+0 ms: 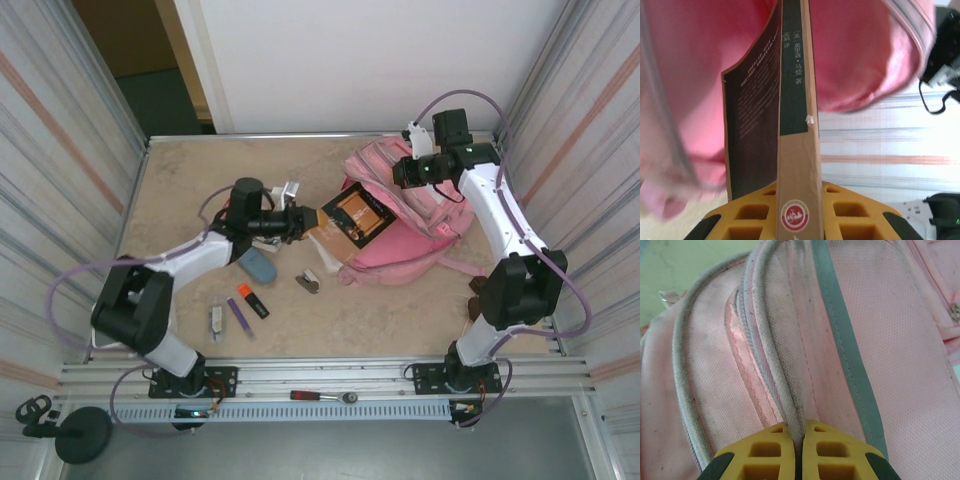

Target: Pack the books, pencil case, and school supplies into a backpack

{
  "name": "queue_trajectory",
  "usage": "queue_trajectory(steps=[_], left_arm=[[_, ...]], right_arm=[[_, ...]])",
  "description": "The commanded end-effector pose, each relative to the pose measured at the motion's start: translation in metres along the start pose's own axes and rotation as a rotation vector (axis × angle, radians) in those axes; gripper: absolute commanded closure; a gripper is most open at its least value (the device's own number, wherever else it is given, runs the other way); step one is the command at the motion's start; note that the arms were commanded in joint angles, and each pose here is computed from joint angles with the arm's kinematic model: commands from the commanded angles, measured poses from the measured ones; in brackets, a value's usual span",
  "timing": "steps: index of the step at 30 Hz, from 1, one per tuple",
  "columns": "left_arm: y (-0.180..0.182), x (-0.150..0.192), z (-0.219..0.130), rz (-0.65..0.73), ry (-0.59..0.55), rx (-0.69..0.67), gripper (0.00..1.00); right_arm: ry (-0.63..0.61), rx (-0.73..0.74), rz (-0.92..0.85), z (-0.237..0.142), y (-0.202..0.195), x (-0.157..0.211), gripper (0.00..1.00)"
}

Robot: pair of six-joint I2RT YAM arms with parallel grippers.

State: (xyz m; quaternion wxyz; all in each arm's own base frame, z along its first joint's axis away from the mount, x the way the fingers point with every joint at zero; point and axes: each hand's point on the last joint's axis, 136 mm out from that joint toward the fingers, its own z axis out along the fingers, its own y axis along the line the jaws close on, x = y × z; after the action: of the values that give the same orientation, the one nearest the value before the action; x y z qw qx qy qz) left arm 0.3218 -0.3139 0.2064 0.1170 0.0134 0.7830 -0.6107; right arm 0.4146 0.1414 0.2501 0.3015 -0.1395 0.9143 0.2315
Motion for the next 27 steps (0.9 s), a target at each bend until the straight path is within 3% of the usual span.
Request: queue_trajectory(steps=[1,7,14,19,25,26,27], left_arm=[[-0.04,-0.024,0.022,0.059,0.018,0.153,1.0],[-0.039,-0.057,0.066,0.057,0.009,0.184,1.0],[0.009,-0.1,0.116,0.066,-0.07,0.066,1.0],[0.042,-0.113,0.157,0.12,-0.068,-0.083,0.77],[0.055,-0.114,0.135,0.147,-0.093,-0.098,0.66],[0.056,-0.113,0.131,0.158,-0.088,-0.109,0.68],[0.055,-0.112,0.125,0.17,-0.082,-0.111,0.79]], right_arm=[[-0.116,-0.176,-0.01,-0.021,0.033,-0.038,1.0],[-0.105,-0.239,0.001,-0.016,0.04,-0.041,1.0],[-0.064,-0.292,-0.034,-0.002,0.049,-0.034,1.0],[-0.033,-0.29,-0.048,0.01,0.046,-0.028,1.0],[0.004,-0.251,-0.049,0.019,0.034,-0.018,1.0],[0.009,-0.246,-0.047,0.021,0.032,-0.016,1.0],[0.012,-0.242,-0.045,0.023,0.03,-0.015,1.0]])
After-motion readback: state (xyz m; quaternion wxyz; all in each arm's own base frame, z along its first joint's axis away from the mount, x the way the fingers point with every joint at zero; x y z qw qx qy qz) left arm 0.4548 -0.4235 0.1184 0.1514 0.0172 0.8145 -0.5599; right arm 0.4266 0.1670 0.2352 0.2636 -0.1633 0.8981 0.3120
